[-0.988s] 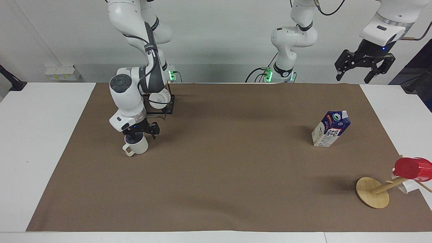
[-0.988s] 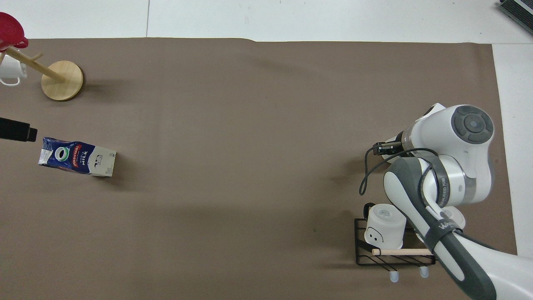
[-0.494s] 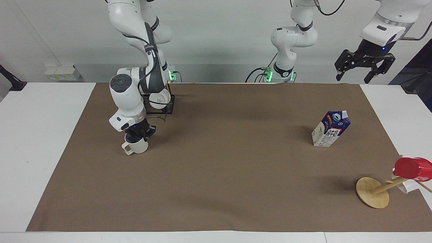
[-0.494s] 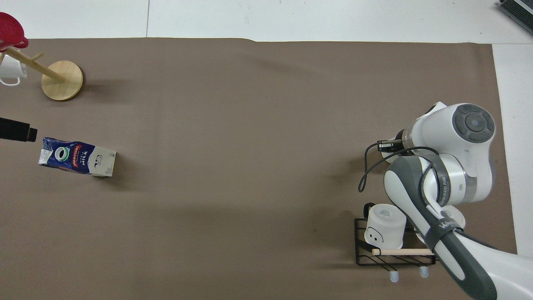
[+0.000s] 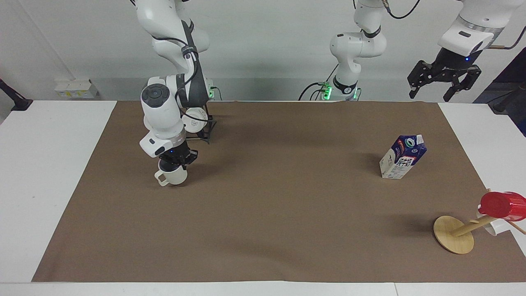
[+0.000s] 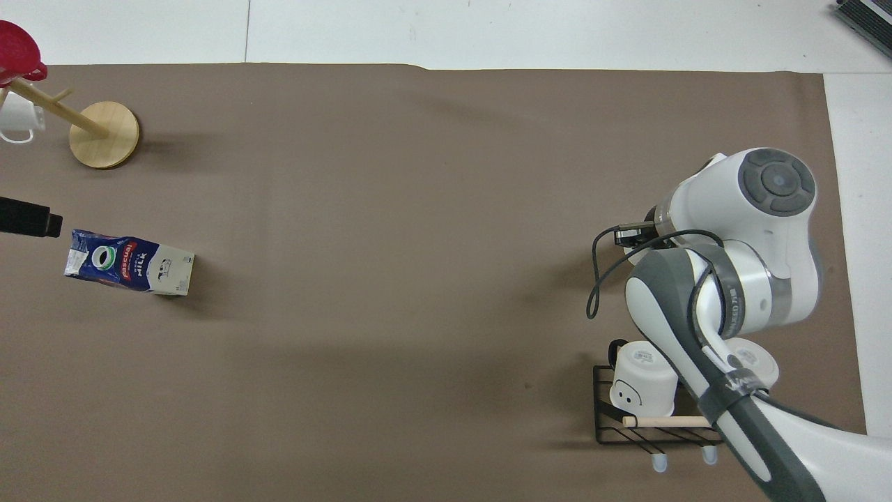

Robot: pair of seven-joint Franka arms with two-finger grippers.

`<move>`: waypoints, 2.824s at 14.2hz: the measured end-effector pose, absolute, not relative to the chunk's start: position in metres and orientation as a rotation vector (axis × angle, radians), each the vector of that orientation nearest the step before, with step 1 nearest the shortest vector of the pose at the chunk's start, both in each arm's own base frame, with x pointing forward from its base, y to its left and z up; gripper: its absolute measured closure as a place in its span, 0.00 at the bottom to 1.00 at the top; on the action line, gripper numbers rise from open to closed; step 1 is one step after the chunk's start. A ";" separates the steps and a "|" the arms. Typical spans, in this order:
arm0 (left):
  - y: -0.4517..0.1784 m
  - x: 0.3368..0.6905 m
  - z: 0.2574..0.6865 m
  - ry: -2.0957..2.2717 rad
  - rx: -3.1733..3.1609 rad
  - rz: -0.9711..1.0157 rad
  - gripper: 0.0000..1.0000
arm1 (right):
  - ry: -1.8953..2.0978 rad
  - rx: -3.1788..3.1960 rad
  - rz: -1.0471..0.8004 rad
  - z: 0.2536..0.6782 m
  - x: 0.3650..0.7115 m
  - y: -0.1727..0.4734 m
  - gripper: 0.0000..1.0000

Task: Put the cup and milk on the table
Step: 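Close the right gripper on the white mug rim, then carry the white mug with the right gripper toward the table center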

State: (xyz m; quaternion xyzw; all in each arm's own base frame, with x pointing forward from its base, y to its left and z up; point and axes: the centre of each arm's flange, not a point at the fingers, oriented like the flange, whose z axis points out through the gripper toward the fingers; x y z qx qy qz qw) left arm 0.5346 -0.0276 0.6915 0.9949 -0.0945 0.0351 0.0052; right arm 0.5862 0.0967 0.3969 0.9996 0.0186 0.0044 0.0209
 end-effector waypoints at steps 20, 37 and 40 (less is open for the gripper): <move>-0.028 0.535 0.691 -0.296 3.115 0.110 0.00 | 0.399 3.159 0.081 0.410 0.536 0.332 0.96; -0.028 0.535 0.691 -0.296 3.115 0.110 0.00 | 0.448 3.138 0.088 0.355 0.522 0.373 0.96; -0.028 0.535 0.691 -0.296 3.115 0.110 0.00 | 0.471 3.140 0.103 0.351 0.517 0.381 0.96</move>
